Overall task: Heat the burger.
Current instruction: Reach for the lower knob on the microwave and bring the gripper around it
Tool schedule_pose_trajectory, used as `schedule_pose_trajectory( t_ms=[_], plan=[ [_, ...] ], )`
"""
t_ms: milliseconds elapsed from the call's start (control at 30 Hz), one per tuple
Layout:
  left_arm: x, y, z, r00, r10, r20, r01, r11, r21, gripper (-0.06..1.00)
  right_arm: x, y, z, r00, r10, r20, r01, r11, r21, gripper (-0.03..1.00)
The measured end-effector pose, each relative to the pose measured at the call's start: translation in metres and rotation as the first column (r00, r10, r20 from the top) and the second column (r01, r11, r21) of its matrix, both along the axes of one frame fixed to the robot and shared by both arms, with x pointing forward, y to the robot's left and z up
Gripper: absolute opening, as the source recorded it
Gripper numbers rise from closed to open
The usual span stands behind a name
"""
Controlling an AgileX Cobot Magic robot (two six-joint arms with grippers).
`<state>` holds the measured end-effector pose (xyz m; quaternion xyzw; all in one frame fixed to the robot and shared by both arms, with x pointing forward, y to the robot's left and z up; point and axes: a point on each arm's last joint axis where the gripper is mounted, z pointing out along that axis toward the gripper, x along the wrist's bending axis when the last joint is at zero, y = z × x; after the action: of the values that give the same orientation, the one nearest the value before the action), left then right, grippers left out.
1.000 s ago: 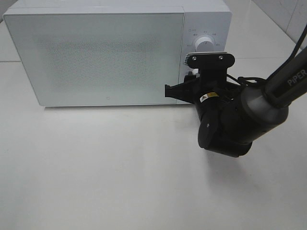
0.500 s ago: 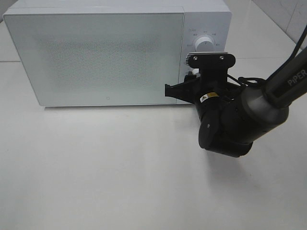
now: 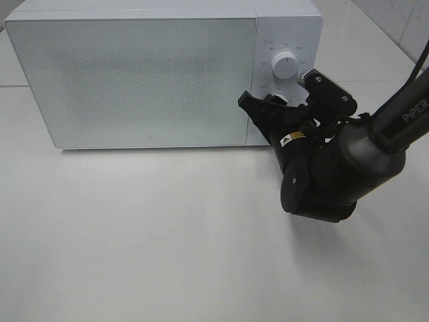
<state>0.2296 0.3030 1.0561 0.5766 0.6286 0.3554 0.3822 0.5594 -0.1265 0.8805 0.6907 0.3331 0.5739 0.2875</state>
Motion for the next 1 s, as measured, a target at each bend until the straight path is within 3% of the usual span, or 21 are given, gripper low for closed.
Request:
schedule_pose_trajectory(
  t_ms=[33, 100, 200, 267, 367, 433, 500, 533, 600, 633, 733, 800, 933, 1000],
  plan=[
    [0.0000, 0.0000, 0.0000, 1.000, 0.000, 0.000, 0.000, 1.000, 0.000, 0.99, 0.0000, 0.0000, 0.0000, 1.000, 0.000, 0.000, 0.000, 1.000, 0.000, 0.44],
    [0.0000, 0.0000, 0.0000, 1.000, 0.000, 0.000, 0.000, 1.000, 0.000, 0.99, 0.0004, -0.0005, 0.0002, 1.000, -0.028, 0.003, 0.027, 0.988, 0.149, 0.44],
    [0.0000, 0.0000, 0.0000, 1.000, 0.000, 0.000, 0.000, 1.000, 0.000, 0.99, 0.0002, -0.0011, -0.0001, 0.999, -0.035, 0.001, 0.034, 0.982, 0.186, 0.44],
    [0.0000, 0.0000, 0.0000, 1.000, 0.000, 0.000, 0.000, 1.000, 0.000, 0.99, 0.0002, -0.0008, 0.0000, 0.999, -0.052, -0.001, 0.050, 0.953, 0.299, 0.44],
    [0.0000, 0.0000, 0.0000, 1.000, 0.000, 0.000, 0.000, 1.000, 0.000, 0.99, 0.0002, -0.0008, 0.0000, 0.998, -0.058, -0.002, 0.056, 0.943, 0.328, 0.44],
    [0.0000, 0.0000, 0.0000, 1.000, 0.000, 0.000, 0.000, 1.000, 0.000, 0.99, 0.0002, -0.0007, -0.0001, 0.997, -0.076, -0.010, 0.073, 0.900, 0.430, 0.44],
    [0.0000, 0.0000, 0.0000, 1.000, 0.000, 0.000, 0.000, 1.000, 0.000, 0.99, 0.0002, -0.0007, -0.0001, 0.997, -0.081, -0.012, 0.078, 0.885, 0.460, 0.44],
    [0.0000, 0.0000, 0.0000, 1.000, 0.000, 0.000, 0.000, 1.000, 0.000, 0.99, 0.0002, -0.0007, -0.0002, 0.996, -0.093, -0.019, 0.089, 0.848, 0.523, 0.44],
    [0.0000, 0.0000, 0.0000, 1.000, 0.000, 0.000, 0.000, 1.000, 0.000, 0.99, 0.0001, -0.0007, -0.0003, 0.995, -0.097, -0.022, 0.093, 0.832, 0.547, 0.44],
    [0.0000, 0.0000, 0.0000, 1.000, 0.000, 0.000, 0.000, 1.000, 0.000, 0.99, 0.0001, -0.0007, -0.0004, 0.994, -0.107, -0.029, 0.103, 0.791, 0.603, 0.44],
    [0.0000, 0.0000, 0.0000, 1.000, 0.000, 0.000, 0.000, 1.000, 0.000, 0.99, 0.0001, -0.0007, -0.0004, 0.993, -0.111, -0.031, 0.106, 0.776, 0.621, 0.44],
    [0.0000, 0.0000, 0.0000, 1.000, 0.000, 0.000, 0.000, 1.000, 0.000, 0.99, 0.0001, -0.0007, -0.0004, 0.991, -0.128, -0.044, 0.121, 0.694, 0.710, 0.44],
    [0.0000, 0.0000, 0.0000, 1.000, 0.000, 0.000, 0.000, 1.000, 0.000, 0.99, 0.0001, -0.0006, -0.0001, 0.989, -0.137, -0.053, 0.129, 0.640, 0.757, 0.44],
    [0.0000, 0.0000, 0.0000, 1.000, 0.000, 0.000, 0.000, 1.000, 0.000, 0.99, 0.0001, -0.0005, -0.0005, 0.987, -0.146, -0.068, 0.140, 0.575, 0.806, 0.44]
  ],
)
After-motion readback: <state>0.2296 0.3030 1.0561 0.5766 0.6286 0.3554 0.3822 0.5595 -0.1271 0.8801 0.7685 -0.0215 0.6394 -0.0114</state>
